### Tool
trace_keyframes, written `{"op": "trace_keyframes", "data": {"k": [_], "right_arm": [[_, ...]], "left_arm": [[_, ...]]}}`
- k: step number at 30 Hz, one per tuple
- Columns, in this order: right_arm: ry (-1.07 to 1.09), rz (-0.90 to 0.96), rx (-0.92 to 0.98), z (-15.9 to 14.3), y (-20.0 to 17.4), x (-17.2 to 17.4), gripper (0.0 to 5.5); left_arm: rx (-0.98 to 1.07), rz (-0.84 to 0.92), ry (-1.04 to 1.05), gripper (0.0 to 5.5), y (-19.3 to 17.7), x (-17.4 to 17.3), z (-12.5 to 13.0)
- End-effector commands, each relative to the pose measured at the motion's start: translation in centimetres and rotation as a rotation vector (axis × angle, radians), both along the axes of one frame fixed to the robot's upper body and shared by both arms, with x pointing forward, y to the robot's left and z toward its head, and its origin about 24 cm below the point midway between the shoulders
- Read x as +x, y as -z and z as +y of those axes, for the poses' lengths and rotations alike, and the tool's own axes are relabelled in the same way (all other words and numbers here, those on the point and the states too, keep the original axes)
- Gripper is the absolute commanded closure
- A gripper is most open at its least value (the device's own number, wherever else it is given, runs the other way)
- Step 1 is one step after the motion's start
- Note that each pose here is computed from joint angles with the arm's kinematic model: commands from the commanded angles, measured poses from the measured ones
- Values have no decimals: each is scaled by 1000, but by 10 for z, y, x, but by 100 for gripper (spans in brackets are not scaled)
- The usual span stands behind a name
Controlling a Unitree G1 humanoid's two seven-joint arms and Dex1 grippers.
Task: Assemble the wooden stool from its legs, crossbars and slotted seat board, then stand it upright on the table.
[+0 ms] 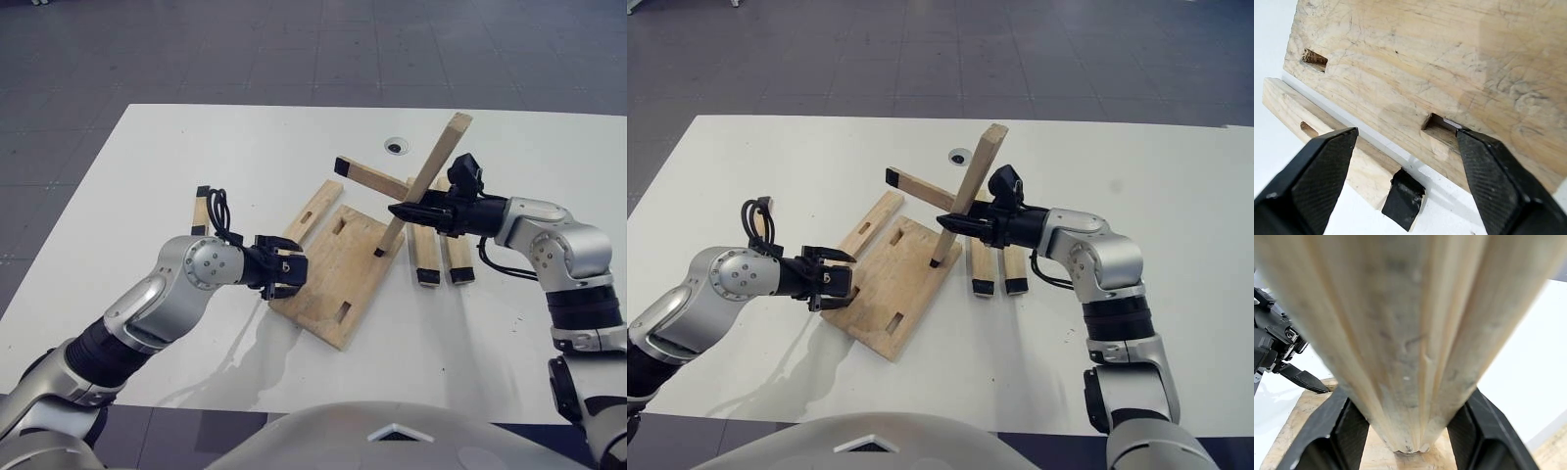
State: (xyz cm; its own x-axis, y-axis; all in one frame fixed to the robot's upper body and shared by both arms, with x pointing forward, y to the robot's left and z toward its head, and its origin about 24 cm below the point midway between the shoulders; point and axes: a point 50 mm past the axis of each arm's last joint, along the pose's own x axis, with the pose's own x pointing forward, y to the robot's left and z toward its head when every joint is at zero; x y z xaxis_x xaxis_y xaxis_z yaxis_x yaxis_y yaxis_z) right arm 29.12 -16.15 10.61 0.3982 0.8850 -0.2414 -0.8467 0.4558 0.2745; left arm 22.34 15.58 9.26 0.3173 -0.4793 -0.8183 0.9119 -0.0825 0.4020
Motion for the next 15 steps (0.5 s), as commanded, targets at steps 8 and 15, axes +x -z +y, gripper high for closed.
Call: {"op": "trace_keyframes", "data": {"k": [8, 15], "right_arm": [[-38, 62, -283, 12, 80, -62, 347], [89, 225, -325, -4, 99, -36, 347]], "left_arm": [[-25, 12, -32, 178, 0, 2, -4], [-39, 8, -38, 178, -1, 2, -6]]}}
